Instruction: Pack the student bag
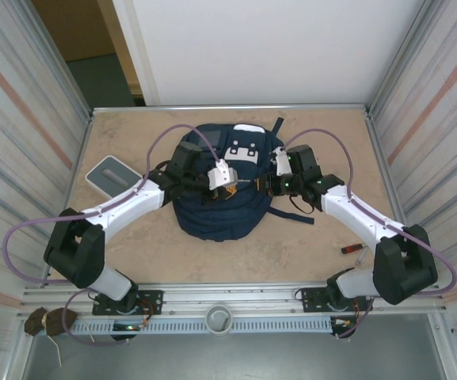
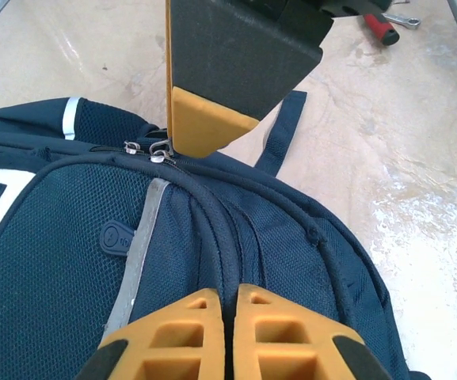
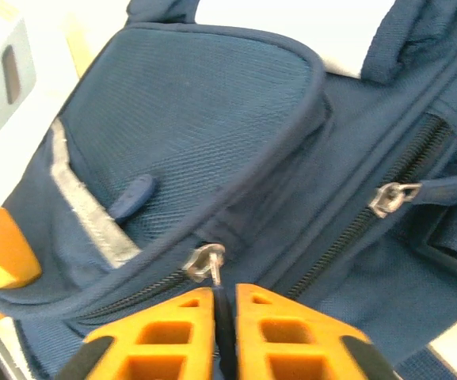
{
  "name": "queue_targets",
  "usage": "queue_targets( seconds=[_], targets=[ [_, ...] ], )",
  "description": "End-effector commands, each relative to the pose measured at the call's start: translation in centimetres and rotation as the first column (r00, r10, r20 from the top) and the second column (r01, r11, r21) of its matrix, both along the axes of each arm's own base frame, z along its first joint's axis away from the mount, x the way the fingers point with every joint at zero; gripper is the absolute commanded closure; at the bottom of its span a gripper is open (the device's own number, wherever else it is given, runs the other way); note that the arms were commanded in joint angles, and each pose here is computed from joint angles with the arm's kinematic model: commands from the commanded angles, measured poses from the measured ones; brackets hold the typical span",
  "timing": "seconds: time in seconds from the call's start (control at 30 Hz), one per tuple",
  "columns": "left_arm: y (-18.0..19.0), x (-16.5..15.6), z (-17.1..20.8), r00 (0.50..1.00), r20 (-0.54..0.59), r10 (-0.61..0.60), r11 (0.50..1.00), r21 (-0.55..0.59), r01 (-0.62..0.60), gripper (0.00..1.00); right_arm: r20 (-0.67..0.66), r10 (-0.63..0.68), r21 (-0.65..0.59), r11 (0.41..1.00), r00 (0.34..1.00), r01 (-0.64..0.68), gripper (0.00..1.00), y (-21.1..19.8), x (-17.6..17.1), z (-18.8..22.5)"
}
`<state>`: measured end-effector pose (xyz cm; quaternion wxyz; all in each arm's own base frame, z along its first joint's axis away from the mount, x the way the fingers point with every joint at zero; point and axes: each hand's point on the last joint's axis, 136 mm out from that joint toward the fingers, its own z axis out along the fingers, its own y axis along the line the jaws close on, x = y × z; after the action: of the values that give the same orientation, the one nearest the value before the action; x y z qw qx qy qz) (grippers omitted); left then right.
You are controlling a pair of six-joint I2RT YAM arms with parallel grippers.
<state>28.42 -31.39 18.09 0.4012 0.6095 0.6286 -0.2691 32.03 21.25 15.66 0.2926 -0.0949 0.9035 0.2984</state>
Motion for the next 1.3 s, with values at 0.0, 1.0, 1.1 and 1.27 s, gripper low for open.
queue_targets(
  seconds=[0.0,1.0,1.1,1.27],
  targets=[
    [-0.1,-1.1,1.5,0.999,-0.028,-0.018,0.999,-0.046,0.017,1.0,0.027,-0.136,-0.143,0.98,0.99,0.139,0.76,-4.4,1.2,-0.9],
    [6.4,6.3,8.3,0.801,-0.087,0.592,0.748,-0.312,-0.586,0.22,0.413,-0.442,-0.291,0.764,0.796,0.575,0.1,-16.2,0.3,5.9],
    [13.9,7.6,7.5,0.576,-0.102,0.811,0.518,-0.331,-0.789,0.04,0.485,-0.462,-0.332,0.688,0.743,0.645,0.0,-17.8,0.4,6.6],
    [23.6,6.8,4.4,0.256,-0.064,0.965,0.227,-0.297,-0.928,0.01,0.581,-0.52,-0.337,0.546,0.625,0.767,0.01,-21.1,0.0,7.3]
  ],
)
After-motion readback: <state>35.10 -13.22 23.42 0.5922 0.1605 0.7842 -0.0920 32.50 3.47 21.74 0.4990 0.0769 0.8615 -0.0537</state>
